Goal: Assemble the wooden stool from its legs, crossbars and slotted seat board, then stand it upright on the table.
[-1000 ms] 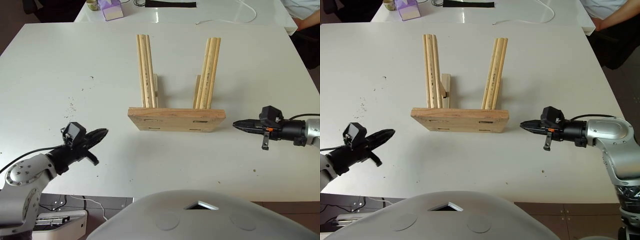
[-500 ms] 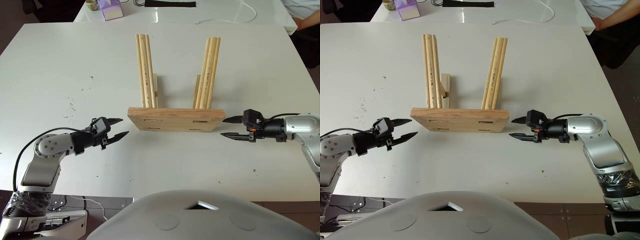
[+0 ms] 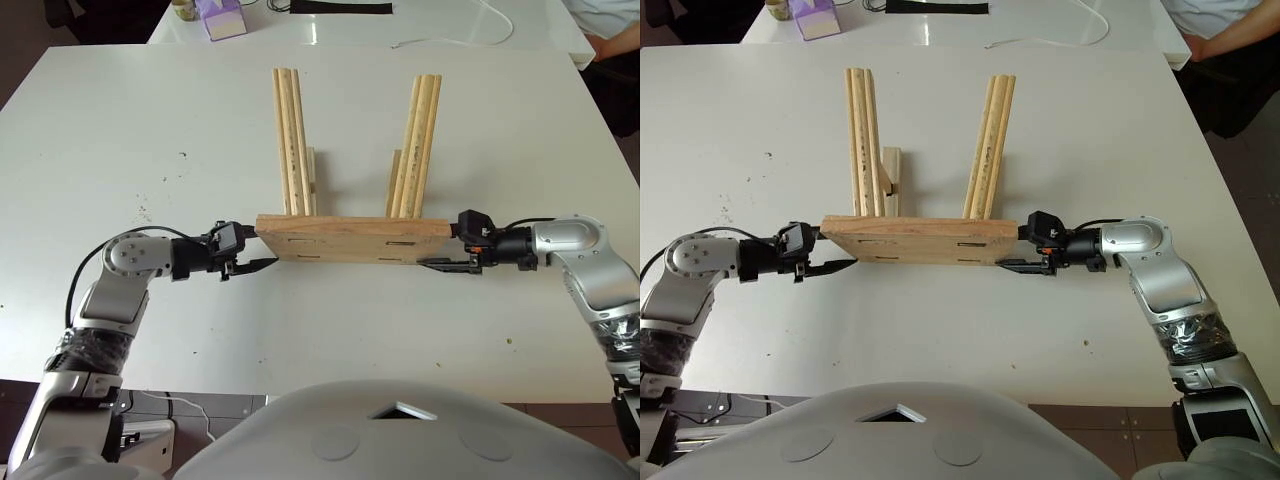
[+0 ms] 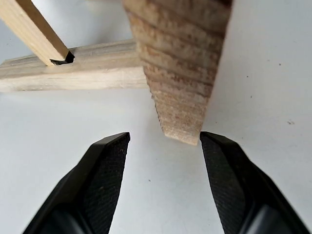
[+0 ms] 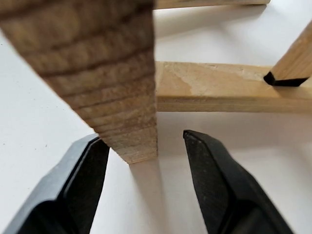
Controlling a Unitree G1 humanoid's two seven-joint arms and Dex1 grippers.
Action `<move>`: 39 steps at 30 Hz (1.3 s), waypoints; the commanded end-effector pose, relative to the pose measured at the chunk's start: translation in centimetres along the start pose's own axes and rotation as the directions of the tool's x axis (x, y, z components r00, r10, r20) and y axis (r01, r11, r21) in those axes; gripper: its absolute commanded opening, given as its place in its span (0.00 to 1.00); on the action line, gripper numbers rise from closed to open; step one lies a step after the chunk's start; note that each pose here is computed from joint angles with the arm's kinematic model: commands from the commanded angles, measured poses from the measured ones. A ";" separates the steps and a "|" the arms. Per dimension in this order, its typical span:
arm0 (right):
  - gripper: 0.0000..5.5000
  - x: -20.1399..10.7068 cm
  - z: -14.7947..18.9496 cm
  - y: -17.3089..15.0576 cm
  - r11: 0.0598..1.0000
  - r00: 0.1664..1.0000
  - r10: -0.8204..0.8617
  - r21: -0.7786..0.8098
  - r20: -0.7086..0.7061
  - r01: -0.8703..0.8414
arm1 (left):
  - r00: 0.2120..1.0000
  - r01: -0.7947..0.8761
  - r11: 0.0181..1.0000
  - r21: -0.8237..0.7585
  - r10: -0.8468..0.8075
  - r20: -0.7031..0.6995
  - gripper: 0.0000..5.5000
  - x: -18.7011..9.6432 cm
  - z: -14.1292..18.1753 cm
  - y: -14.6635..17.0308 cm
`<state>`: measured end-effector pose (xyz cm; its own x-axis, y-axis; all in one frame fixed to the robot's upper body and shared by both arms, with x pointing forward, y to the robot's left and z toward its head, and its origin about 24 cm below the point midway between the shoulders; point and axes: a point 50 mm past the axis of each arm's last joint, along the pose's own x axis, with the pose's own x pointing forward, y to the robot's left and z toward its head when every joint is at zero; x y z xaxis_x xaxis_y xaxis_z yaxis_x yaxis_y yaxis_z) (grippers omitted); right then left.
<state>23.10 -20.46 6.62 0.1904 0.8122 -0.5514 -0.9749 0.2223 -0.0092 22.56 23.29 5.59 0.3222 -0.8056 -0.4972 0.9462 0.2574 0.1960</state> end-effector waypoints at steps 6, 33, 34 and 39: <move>0.49 1.5 0.3 -1.3 0.998 0.999 0.049 -0.040 0.004 -0.049 | 0.995 0.068 0.996 0.060 -0.071 0.064 0.49 2.0 1.3 0.7; 0.27 -5.4 13.6 4.3 0.719 0.484 0.089 0.280 0.871 -0.637 | 0.330 0.422 0.619 -0.663 0.577 0.748 0.32 -4.4 16.4 2.0; 0.27 -5.0 14.0 4.4 0.727 0.444 0.049 0.273 0.895 -0.630 | 0.282 0.454 0.589 -0.668 0.617 0.735 0.32 -4.6 16.9 2.3; 0.27 -4.6 17.9 3.6 0.757 0.125 -0.205 0.238 0.971 -0.608 | 0.161 0.525 0.357 -0.773 0.849 0.502 0.32 -5.0 16.9 4.2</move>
<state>22.78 -21.46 15.87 0.3326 0.9145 0.2302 -0.8189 0.1591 0.5514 21.52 19.99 13.52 0.3762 -0.8732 0.3099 0.8499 0.1920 -0.4907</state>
